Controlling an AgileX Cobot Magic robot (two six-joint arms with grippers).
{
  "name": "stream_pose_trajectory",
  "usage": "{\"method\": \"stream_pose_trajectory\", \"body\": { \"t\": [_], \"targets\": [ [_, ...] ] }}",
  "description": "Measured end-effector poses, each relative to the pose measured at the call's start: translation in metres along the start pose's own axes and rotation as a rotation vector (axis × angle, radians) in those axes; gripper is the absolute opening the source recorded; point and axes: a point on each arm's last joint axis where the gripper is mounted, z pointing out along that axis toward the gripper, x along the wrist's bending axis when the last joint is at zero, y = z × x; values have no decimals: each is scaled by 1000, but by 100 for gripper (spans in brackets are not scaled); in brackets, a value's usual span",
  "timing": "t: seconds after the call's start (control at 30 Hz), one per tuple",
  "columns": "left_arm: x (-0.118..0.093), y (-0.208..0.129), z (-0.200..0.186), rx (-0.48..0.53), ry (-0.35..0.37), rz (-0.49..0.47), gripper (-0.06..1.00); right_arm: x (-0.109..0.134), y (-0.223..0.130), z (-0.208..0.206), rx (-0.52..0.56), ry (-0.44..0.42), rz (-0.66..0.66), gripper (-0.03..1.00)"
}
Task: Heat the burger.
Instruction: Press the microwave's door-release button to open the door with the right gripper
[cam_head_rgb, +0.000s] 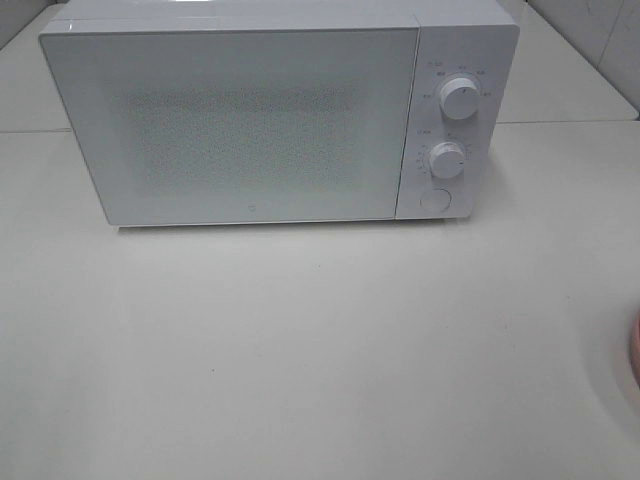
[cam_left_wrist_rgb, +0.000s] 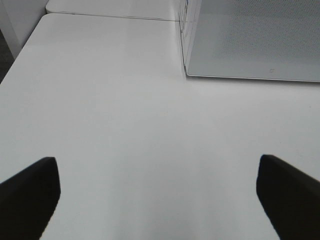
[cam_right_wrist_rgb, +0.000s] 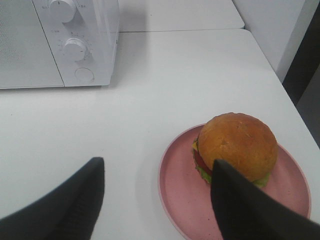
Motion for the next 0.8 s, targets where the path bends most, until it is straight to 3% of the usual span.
{"method": "stream_pose_trajectory", "body": {
  "t": [0.57, 0.8],
  "targets": [
    [0, 0, 0, 0, 0, 0, 99, 0, 0, 0, -2, 0, 0, 59],
    [0, 0, 0, 0, 0, 0, 99, 1, 21, -2, -59, 6, -1, 83]
  ]
}}
